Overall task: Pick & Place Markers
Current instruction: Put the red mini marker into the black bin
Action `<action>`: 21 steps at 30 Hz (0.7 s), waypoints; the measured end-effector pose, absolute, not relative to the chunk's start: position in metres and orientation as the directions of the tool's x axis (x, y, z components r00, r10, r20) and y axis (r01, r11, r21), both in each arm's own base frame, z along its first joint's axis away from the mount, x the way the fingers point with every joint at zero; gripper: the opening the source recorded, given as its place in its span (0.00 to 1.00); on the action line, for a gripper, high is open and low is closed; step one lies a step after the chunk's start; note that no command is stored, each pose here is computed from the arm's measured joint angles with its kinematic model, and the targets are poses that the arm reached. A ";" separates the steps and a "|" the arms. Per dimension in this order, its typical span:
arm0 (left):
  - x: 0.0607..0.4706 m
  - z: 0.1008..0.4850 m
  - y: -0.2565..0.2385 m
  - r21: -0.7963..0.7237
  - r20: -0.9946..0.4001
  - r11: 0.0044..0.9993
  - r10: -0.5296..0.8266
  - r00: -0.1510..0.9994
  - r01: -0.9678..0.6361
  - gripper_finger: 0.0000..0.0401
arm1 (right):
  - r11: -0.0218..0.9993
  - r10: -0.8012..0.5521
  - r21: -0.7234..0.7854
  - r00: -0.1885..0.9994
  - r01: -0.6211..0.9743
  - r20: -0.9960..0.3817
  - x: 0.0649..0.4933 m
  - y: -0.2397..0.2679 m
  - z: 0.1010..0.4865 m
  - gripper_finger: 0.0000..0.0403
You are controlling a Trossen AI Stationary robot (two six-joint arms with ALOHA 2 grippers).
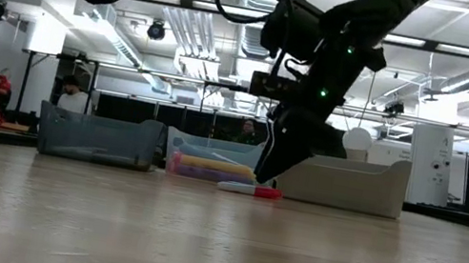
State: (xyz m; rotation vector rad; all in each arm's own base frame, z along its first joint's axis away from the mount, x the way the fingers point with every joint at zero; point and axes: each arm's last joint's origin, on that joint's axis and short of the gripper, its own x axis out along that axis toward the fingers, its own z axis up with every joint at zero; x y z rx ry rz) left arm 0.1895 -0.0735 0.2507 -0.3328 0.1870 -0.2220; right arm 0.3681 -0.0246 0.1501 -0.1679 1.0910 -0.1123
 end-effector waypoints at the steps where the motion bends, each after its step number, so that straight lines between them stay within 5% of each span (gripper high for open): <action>1: 0.190 0.251 -0.073 -0.343 -0.144 0.921 -0.245 0.959 0.184 0.39 | 0.982 -0.173 -0.191 0.460 0.009 -0.871 0.367 -0.025 0.148 0.42; 21: 0.190 0.256 -0.074 -0.338 -0.094 0.919 -0.248 0.964 0.203 0.39 | 0.987 -0.153 -0.159 0.458 0.027 -0.876 0.368 -0.025 0.118 0.42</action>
